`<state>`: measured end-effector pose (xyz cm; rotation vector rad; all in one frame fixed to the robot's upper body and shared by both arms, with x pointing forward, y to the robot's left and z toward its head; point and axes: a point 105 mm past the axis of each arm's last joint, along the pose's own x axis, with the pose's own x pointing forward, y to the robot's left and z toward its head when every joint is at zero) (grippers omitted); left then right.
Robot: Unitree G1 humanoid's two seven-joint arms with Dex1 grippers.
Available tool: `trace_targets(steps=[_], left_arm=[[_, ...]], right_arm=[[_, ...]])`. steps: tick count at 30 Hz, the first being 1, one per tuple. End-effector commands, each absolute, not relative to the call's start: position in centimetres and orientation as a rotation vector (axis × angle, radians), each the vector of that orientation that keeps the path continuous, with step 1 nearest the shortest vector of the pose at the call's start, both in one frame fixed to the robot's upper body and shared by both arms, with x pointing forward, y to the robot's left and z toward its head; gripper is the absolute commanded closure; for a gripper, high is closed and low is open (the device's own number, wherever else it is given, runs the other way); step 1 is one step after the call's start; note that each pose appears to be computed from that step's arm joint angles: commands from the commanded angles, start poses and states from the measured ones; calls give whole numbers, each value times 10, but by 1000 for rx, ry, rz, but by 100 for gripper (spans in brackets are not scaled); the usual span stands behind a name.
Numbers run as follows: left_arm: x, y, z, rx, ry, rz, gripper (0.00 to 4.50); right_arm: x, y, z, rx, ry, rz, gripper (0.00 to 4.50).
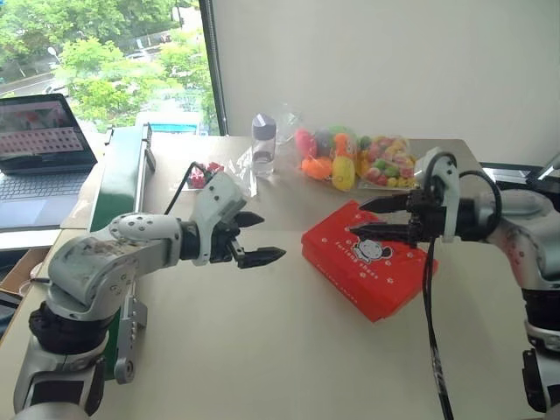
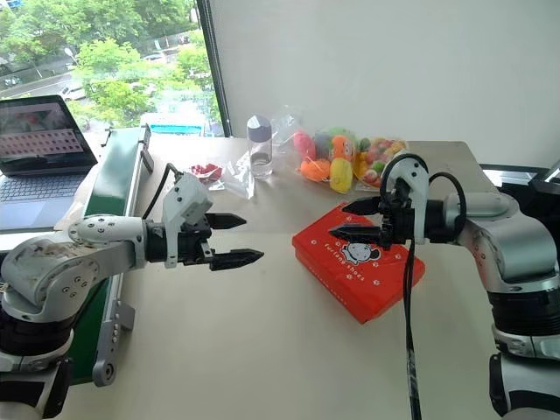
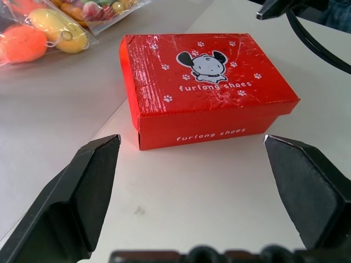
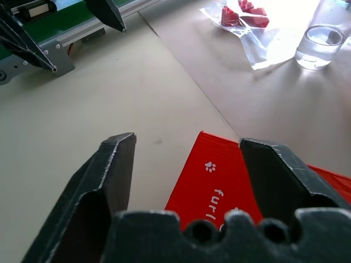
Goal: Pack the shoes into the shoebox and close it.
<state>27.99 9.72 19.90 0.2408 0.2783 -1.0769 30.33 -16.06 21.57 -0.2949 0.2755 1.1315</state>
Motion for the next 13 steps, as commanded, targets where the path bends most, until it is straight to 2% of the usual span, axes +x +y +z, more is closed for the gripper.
trace_targets(steps=[1,5,13], left_arm=[[276,109,208,265,210,-1065,0],[268,117,203,268,222,-1068,0],[269,127,198,271,238,-1023,0]], right_arm=[[294,-170,224,-340,271,1105,9],[292,-176,225,-361,274,1067,9],[293,-182,225,-383,266,1022,9]])
